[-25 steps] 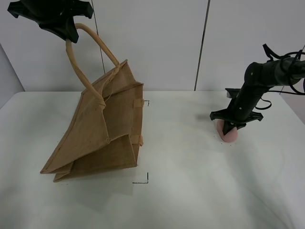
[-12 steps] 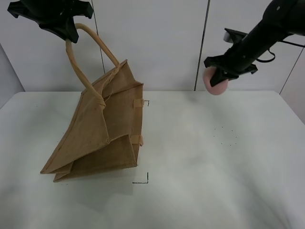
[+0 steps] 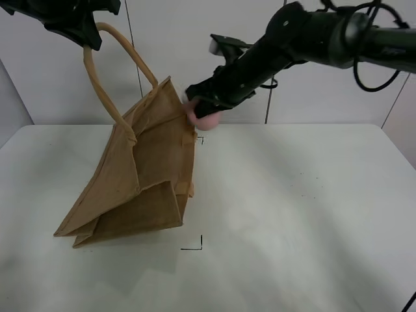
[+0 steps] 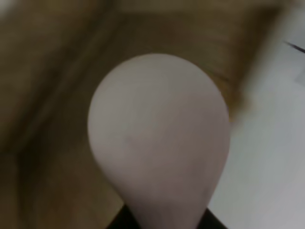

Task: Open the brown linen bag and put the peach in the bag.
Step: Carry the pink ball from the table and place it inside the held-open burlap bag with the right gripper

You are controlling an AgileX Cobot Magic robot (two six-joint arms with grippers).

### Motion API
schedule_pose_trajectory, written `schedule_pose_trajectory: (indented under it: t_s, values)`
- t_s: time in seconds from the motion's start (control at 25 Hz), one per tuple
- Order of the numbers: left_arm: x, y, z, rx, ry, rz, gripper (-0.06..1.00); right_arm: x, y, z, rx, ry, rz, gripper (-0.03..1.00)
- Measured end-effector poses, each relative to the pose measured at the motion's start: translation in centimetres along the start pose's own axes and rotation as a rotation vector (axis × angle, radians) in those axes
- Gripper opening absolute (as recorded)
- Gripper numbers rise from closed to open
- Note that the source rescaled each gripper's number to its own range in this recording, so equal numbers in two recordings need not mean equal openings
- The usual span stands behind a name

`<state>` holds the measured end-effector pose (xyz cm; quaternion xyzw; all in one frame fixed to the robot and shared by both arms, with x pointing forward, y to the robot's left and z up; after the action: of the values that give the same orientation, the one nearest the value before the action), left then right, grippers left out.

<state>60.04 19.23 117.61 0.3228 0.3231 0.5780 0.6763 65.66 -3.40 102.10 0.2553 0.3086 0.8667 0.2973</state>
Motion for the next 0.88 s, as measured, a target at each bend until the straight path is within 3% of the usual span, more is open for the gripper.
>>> schedule_pose_trajectory:
  t_s: [0.24,0.48,0.72,0.8,0.88]
  values:
    - [0.0,0.0,0.0,0.001,-0.005,0.0,0.0,4.0,-5.8,-0.9,-0.043,0.073,0.043,0.0]
    - [0.0,0.0,0.0,0.001,-0.008,0.0,0.0,3.7,-11.0,-2.9,-0.067,0.106,-0.019,0.0]
    - [0.0,0.0,0.0,0.001,-0.008,0.0,0.0,4.4,-13.1,-4.6,-0.028,0.174,-0.009,0.02]
    - [0.0,0.0,0.0,0.001,-0.01,0.0,0.0,4.3,-13.1,-4.5,-0.035,0.177,-0.015,0.17]
    - [0.0,0.0,0.0,0.001,-0.011,0.0,0.0,4.2,-13.1,-4.4,-0.044,0.177,-0.022,0.48]
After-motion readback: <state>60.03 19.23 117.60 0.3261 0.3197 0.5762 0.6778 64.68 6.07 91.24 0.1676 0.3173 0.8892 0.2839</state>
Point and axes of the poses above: a point on each arm's last joint axis where the gripper is mounted, y pointing back along that axis away from the gripper, x along the wrist's bending axis when the last joint is at zero, z = x × y, the point moved 3 cm from there along -y, pointing out along that axis toward the gripper, and after that the axes turned 3 degrees about y, right-handed, at the moved point
